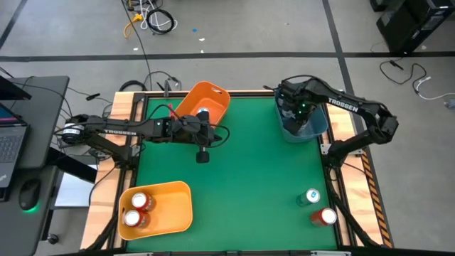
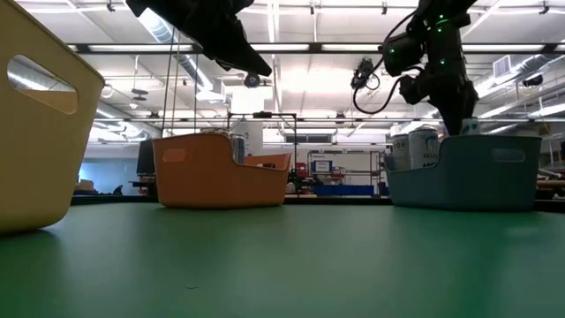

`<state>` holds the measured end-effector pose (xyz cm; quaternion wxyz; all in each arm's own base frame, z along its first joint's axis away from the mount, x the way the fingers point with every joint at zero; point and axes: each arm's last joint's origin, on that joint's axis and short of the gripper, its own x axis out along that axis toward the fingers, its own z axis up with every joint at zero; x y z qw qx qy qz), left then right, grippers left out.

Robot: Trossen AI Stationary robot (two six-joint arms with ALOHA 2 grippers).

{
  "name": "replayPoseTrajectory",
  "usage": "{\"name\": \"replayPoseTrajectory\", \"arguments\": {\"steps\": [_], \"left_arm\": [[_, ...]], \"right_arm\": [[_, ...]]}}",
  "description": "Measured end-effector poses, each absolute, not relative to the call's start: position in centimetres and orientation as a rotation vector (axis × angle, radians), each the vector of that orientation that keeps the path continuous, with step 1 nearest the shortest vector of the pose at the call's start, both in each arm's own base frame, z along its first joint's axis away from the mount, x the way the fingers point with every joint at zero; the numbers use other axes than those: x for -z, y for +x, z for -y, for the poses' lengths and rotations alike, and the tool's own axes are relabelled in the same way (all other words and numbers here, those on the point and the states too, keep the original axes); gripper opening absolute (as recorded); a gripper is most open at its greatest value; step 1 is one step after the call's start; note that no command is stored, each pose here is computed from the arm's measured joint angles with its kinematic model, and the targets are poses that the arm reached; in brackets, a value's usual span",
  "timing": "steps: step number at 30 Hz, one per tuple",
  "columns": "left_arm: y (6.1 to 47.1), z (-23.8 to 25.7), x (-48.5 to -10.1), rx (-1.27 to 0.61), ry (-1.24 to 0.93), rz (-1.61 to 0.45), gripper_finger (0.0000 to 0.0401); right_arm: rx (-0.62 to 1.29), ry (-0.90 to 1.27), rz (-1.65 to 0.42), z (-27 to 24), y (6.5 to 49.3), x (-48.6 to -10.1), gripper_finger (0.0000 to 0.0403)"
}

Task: Sort soda cans
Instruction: Put the white-blue soda can into the blue bin

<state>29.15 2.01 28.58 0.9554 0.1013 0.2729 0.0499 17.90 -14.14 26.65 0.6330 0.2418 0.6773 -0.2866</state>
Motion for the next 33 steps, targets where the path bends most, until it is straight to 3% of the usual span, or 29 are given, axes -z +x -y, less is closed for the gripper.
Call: {"name": "replayPoseTrajectory", "arguments": {"steps": [25,33], "left_arm": [[29.1,-2.0,-28.5,-0.099,0.210,-0.558,0.0006],[29.1,-2.0,-28.5,-0.099,0.210,-0.559,0.0006]], "right_arm": [[0.688,0.524,-1.456,15.4,18.2,-27.1,0.0247],[0.690,0.521,-1.442,15.5,18.3,-27.2,0.0323]]}}
